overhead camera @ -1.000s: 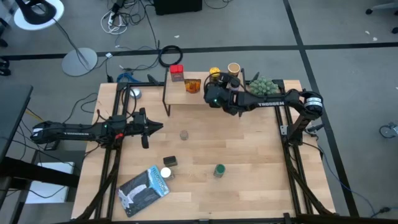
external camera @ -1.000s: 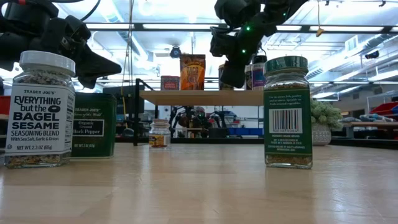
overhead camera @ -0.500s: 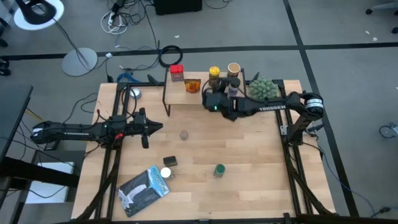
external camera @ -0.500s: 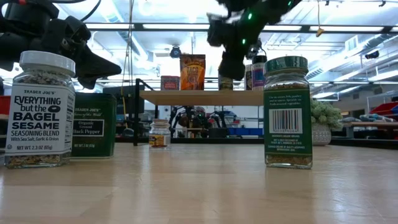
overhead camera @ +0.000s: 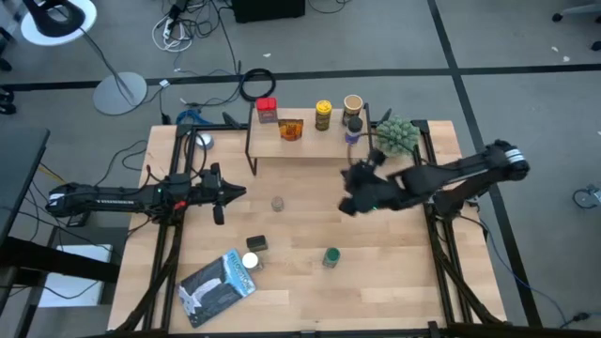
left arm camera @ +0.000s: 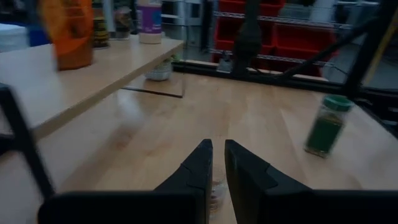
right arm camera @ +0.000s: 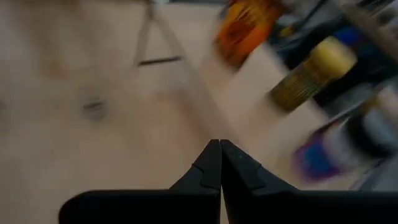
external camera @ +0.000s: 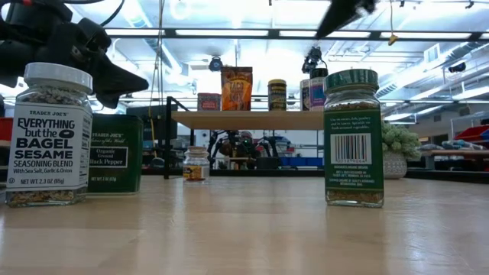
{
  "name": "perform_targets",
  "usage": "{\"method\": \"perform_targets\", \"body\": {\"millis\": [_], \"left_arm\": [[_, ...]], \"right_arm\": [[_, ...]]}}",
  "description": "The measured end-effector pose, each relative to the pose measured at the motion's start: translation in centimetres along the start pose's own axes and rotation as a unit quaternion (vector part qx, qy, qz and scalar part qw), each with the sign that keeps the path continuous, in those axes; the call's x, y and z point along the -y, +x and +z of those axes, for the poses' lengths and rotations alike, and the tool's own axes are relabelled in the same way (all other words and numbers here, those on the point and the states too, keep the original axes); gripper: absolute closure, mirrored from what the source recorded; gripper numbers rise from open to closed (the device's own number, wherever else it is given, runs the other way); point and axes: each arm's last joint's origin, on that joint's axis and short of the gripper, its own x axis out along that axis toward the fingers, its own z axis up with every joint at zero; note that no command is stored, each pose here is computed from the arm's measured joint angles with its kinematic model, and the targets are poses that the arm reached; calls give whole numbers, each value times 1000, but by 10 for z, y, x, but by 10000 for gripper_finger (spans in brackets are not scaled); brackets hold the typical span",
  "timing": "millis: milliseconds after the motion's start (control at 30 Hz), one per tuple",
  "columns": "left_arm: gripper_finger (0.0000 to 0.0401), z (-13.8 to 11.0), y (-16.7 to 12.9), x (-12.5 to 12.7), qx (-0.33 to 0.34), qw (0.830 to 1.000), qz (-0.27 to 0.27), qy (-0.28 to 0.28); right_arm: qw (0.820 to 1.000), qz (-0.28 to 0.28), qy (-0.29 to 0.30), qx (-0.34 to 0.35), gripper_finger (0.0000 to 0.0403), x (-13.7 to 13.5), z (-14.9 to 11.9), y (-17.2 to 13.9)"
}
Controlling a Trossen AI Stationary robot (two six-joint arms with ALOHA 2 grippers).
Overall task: Shelf spices
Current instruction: Put the black seasoning on the shelf
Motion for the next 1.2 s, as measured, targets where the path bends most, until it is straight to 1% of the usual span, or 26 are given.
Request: {"method": "perform_targets", "body": {"millis": [67, 167, 400, 633, 867, 933, 1033, 1200], "left_arm": [[353, 1, 0, 0, 4, 1000, -4, 0], [353, 2, 0, 0, 9, 1000, -5, 0], [353, 2, 0, 0, 11, 1000, -5, 0], [353, 3, 0, 1, 15, 1000, -5, -1], [353, 3, 0, 1, 15, 1000, -6, -1], [353, 3, 0, 1, 15, 1000, -5, -1], [353, 3, 0, 1, 15, 1000, -5, -1], [353, 3, 0, 1, 14, 1000, -5, -1]], "right_arm": [[999, 26, 18, -13, 401, -2, -8, -14], [998, 42, 44, -28, 400, -4, -18, -29], [991, 65, 70, -89, 399, -17, -37, -41], [987, 48, 97, -115, 394, -36, -59, -36], [984, 29, 133, -118, 390, -49, -86, -36], [981, 27, 149, -120, 383, -50, -93, -38], [980, 23, 167, -106, 369, -52, -102, -42], [975, 8, 199, -101, 340, -53, -118, -40]]}}
